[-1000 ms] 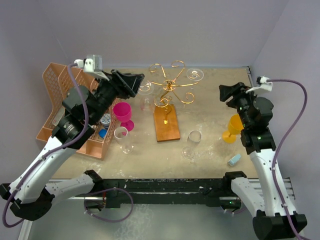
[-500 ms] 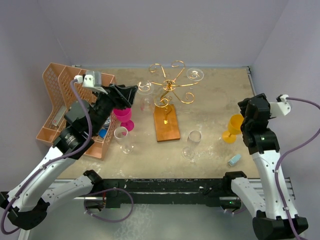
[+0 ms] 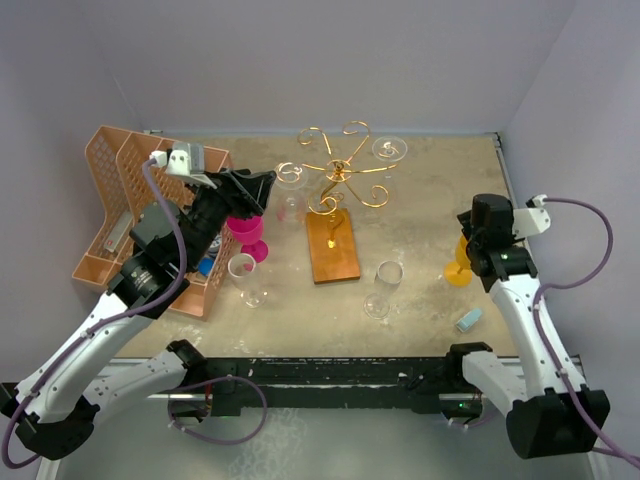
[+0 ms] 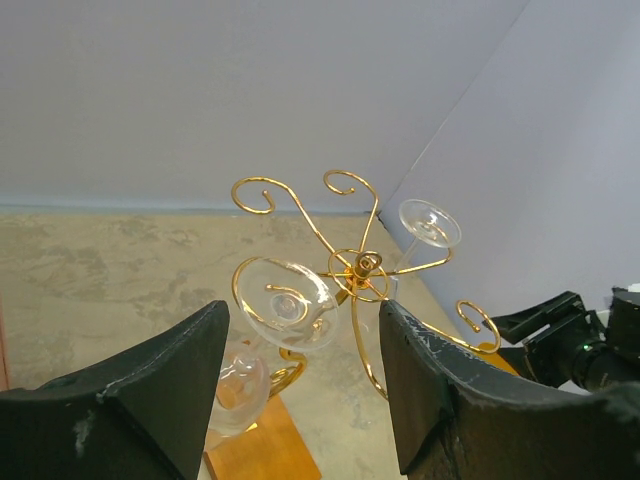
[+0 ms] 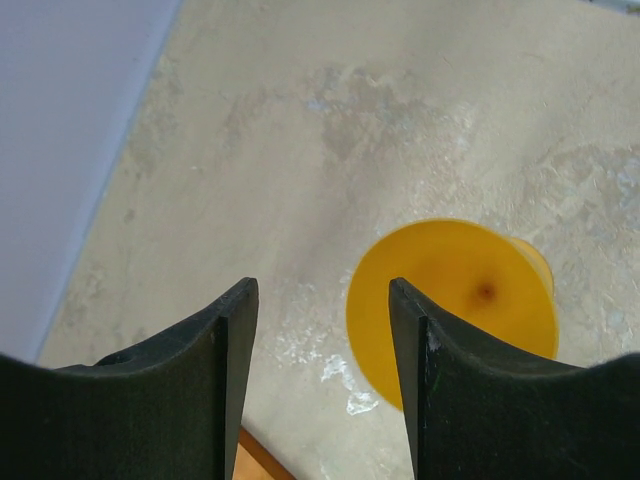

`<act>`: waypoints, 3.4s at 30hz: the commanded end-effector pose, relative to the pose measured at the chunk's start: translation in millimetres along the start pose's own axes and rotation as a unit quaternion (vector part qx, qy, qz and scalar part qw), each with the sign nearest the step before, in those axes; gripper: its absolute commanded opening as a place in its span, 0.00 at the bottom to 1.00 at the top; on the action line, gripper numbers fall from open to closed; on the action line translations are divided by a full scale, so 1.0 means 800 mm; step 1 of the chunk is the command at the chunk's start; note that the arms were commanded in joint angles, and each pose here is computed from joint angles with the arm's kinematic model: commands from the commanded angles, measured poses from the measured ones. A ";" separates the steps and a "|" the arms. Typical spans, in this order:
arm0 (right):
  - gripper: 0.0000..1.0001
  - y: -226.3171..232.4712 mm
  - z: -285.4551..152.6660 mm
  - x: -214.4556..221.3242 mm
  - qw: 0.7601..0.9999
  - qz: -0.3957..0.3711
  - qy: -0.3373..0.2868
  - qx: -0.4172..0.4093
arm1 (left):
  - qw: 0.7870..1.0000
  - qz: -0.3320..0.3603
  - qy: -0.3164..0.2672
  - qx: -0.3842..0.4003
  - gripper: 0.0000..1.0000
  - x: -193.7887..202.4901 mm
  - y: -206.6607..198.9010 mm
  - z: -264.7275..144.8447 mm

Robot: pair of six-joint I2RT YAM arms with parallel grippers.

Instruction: Place the wine glass upside down on the wine glass rack

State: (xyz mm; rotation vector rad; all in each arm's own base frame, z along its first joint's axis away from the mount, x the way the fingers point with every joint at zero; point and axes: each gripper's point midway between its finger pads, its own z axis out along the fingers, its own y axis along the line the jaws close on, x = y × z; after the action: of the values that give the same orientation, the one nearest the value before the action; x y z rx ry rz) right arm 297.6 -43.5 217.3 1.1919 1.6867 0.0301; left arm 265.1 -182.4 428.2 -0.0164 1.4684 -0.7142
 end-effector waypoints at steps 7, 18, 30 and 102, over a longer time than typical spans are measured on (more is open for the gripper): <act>0.48 -0.015 0.041 0.042 0.998 -0.004 0.028 0.052 | 1.000 0.000 -0.024 0.011 0.59 -0.020 -0.008 0.003; 0.03 -0.016 0.052 0.039 0.995 -0.058 0.024 0.072 | 0.999 -0.012 -0.027 0.024 0.59 -0.028 -0.020 0.010; 0.00 0.089 -0.025 -0.067 0.993 -0.050 -0.042 -0.102 | 0.996 -0.046 -0.038 0.067 0.59 -0.048 -0.052 0.023; 0.00 0.191 -0.420 -0.107 0.580 0.010 -0.061 -0.812 | 0.834 -0.507 -0.050 0.215 0.58 -0.045 -0.262 0.139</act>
State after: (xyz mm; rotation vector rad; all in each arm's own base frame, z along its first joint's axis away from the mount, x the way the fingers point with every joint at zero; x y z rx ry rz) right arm 178.4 127.0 517.5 -0.1647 0.8180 1.1462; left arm 275.8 -393.5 529.0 -0.4577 1.2381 -1.8139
